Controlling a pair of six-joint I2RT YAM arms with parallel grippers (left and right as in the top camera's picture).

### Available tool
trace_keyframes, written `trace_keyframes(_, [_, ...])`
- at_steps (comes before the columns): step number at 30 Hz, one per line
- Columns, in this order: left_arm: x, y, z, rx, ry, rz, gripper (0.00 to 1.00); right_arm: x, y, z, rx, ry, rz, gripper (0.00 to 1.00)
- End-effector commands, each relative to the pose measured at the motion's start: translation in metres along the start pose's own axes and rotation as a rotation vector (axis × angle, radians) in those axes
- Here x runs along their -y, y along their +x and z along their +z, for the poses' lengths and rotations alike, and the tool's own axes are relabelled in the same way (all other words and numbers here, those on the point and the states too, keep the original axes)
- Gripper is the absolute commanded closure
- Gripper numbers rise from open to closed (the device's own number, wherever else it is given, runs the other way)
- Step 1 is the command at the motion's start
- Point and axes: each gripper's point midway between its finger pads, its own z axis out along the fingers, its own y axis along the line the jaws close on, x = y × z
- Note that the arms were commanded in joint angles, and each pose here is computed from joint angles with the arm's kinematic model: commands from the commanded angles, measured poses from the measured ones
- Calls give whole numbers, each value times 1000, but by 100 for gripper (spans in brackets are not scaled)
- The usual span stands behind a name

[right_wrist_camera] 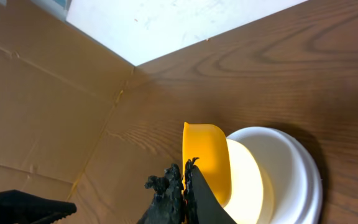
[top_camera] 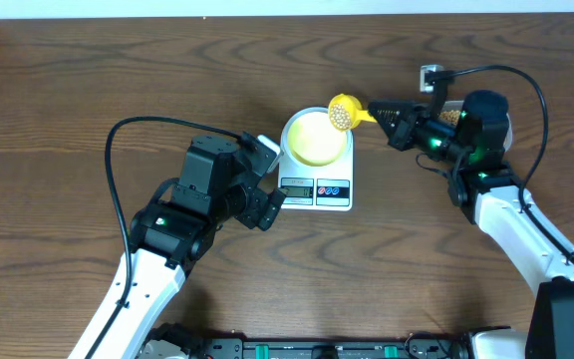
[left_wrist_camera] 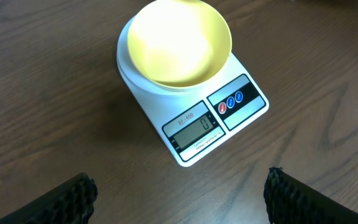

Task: Scoop item into bowl and weigh 50g on scale
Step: 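Tip the yellow scoop over the yellow bowl to pour soybeans in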

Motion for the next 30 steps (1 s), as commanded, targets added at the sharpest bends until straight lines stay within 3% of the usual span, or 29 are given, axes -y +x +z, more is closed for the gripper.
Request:
trace_keyframes(1, [2, 7, 4, -14, 16, 6, 12, -4, -1, 6, 6, 4, -34, 99])
trace_keyframes(30, [2, 7, 4, -14, 16, 6, 12, -28, 25, 27, -39, -14, -367, 99])
